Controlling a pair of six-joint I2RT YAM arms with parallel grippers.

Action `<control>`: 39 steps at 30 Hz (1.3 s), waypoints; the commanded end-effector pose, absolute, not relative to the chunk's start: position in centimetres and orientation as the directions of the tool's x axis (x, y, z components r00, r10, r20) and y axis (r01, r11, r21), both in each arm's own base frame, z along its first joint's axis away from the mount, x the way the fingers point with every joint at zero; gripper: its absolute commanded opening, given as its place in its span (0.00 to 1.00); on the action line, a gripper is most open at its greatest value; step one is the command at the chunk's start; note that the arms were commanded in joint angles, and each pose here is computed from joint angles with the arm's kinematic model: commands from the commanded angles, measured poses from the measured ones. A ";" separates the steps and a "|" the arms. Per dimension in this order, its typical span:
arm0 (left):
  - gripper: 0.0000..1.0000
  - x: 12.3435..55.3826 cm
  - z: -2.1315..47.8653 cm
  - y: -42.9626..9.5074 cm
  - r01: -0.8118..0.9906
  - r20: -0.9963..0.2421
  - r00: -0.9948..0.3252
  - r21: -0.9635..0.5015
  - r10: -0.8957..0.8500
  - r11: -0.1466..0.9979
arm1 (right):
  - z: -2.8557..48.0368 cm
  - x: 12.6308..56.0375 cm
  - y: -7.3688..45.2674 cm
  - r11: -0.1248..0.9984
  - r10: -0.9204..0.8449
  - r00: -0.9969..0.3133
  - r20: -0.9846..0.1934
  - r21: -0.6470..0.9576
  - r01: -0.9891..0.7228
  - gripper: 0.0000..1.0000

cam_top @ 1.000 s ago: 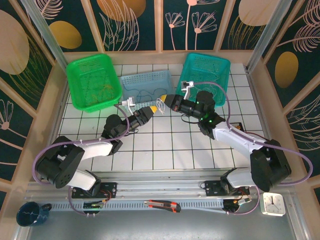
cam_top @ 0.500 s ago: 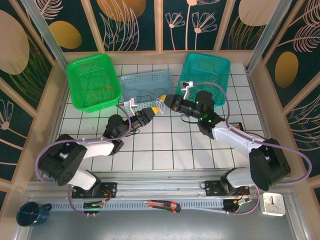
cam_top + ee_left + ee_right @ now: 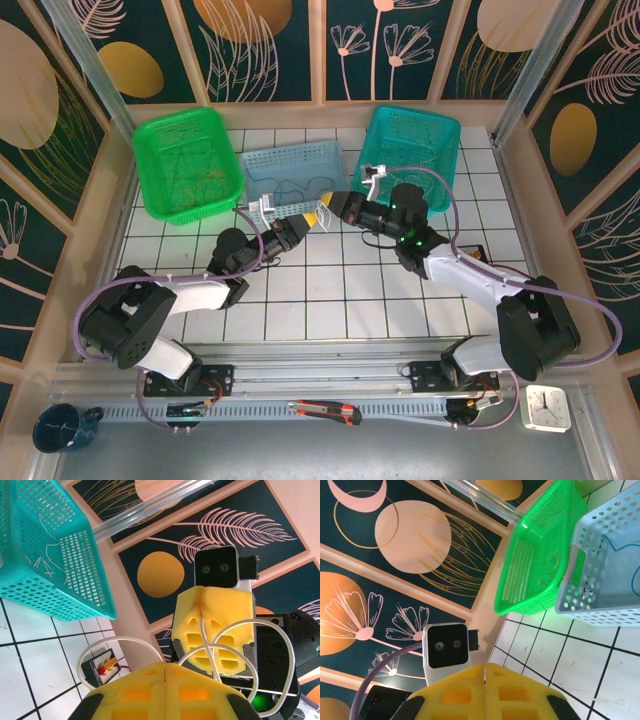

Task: Untangle the cables
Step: Straighten the cable.

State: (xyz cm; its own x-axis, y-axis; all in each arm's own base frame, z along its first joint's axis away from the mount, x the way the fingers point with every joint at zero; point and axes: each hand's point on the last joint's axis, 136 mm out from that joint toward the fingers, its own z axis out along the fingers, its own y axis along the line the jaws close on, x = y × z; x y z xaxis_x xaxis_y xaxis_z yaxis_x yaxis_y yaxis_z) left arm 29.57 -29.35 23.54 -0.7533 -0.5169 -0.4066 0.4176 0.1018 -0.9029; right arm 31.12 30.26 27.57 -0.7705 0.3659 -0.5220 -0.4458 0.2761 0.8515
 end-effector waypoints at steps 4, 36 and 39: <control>0.00 29.2 25.0 -29.5 0.469 -0.433 -0.735 -0.880 -0.521 0.069 | 28.6 32.1 27.5 0.291 0.433 -0.718 -0.545 0.839 -0.460 0.00; 0.00 27.3 20.3 -26.3 0.398 -0.456 -0.707 -0.888 -0.540 0.229 | 28.0 34.9 9.6 0.494 0.724 -0.422 -0.545 0.837 -0.235 0.00; 0.00 27.2 20.3 -26.1 0.399 -0.460 -0.701 -0.886 -0.545 0.234 | 28.2 34.9 9.6 0.506 0.716 -0.421 -0.557 0.830 -0.237 0.00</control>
